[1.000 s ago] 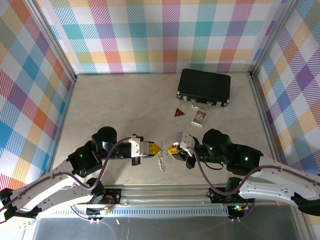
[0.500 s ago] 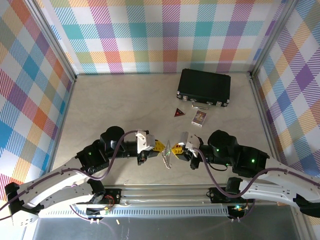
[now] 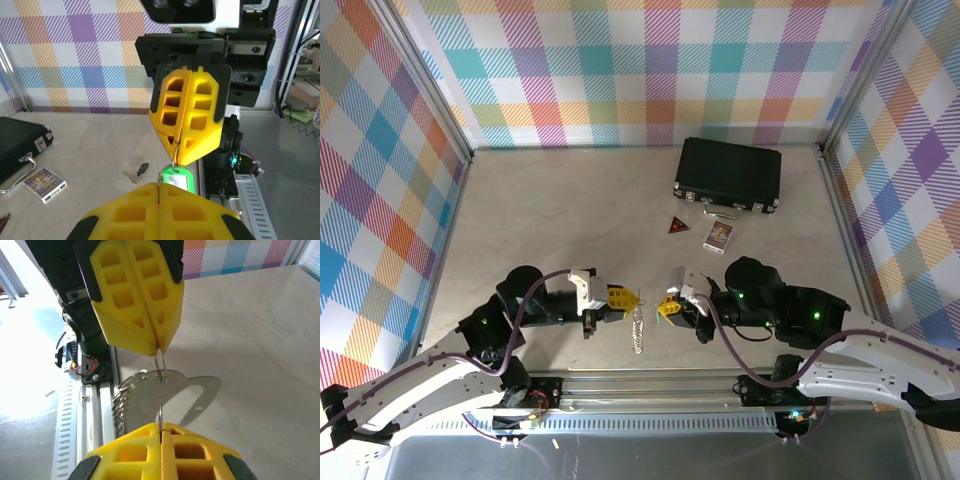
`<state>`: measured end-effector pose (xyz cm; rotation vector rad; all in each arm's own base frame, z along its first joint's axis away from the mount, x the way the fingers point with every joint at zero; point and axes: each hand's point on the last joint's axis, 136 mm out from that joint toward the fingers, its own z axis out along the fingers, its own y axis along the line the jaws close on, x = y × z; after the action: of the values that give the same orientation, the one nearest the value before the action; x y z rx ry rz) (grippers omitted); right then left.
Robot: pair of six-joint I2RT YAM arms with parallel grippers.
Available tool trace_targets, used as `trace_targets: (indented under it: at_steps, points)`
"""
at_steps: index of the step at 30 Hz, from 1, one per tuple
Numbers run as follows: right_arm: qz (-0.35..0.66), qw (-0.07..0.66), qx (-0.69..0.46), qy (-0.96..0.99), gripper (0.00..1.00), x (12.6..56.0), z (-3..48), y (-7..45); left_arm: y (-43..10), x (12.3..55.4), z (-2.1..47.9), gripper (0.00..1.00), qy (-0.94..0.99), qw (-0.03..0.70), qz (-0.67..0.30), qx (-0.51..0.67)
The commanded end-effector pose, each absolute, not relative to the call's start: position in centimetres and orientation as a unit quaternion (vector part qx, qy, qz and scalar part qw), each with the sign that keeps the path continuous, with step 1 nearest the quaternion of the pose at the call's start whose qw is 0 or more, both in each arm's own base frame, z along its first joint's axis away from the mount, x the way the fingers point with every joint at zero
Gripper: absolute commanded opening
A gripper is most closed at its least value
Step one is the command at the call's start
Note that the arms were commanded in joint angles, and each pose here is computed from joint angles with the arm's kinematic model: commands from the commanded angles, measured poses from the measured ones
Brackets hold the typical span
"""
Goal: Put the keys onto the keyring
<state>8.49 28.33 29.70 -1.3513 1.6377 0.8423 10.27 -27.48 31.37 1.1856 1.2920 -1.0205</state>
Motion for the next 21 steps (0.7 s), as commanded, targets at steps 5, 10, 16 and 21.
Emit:
trace_targets:
  at_steps: [5,10,16,21]
  points:
    - [0.373,0.412,-0.541,0.631,0.0,7.6,32.0,29.5,-27.2,9.7,32.7,0.0,0.508,0.547,-0.449,0.491]
    - [0.364,0.405,-0.542,0.64,0.0,7.9,31.5,29.8,-27.1,9.6,32.6,0.0,0.504,0.55,-0.452,0.489]
    - [0.357,0.405,-0.541,0.645,0.0,8.3,31.2,30.1,-27.0,9.5,32.4,0.0,0.504,0.55,-0.453,0.488]
    - [0.352,0.415,-0.535,0.647,0.0,8.6,31.3,29.8,-26.8,9.5,32.5,0.0,0.504,0.552,-0.451,0.487]
